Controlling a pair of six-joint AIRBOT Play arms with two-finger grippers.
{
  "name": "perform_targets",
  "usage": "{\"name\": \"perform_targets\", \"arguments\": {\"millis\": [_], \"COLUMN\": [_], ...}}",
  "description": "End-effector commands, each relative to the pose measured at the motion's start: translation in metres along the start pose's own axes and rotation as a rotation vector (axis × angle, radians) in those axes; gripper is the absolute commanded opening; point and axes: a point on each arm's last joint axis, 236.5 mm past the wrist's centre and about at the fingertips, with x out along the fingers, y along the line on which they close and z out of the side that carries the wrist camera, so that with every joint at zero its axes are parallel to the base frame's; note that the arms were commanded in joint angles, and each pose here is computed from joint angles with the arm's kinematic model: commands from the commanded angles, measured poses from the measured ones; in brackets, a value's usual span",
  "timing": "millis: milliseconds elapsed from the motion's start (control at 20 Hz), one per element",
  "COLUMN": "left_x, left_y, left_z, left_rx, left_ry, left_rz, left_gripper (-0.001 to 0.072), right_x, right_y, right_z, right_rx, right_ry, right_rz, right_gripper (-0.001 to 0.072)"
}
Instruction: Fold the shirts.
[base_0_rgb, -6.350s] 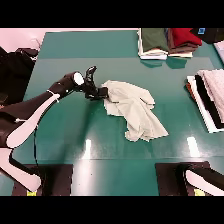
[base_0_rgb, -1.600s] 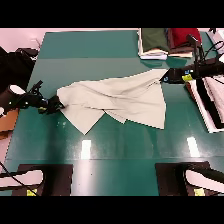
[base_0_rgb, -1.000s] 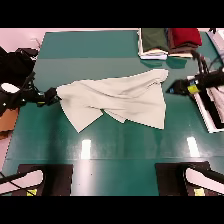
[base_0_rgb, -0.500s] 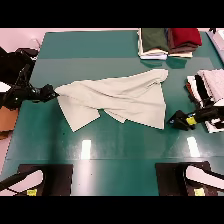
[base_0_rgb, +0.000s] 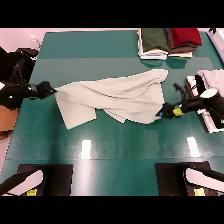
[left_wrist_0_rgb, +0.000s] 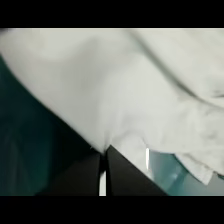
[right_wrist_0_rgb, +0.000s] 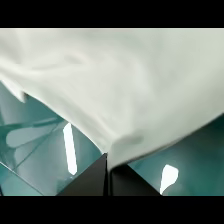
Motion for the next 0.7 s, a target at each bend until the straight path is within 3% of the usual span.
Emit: {"name": "perform_targets", "arguments": {"millis": [0, 200, 350, 650], "left_x": [-0.072, -0.244, -0.369, -0.488], "left_y": [-0.060, -0.187, -0.268, -0.340], "left_z": [0.046, 0.094, 0.079, 0.025], "left_rx": [0.136, 0.408, 0.593, 0.702], "left_ry": [-0.192, -0.609, -0.887, -1.121], "left_rz": [-0.048, -0.128, -0.173, -0.259], "left_gripper": [0.0024, 0.0024, 0.0024, 0.0023], "right_x": [-0.075, -0.253, -0.369, -0.465], "right_y": [0.062, 0.155, 0.213, 0.255], "right_z": [0.047, 0.079, 0.052, -0.001], "right_rx": [-0.218, -0.472, -0.606, -0.661], "right_ry": [-0.247, -0.747, -1.059, -1.303], "right_rz": [-0.015, -0.106, -0.214, -0.403], "right_gripper": [0.0022, 0.0022, 0.0022, 0.0020]}}
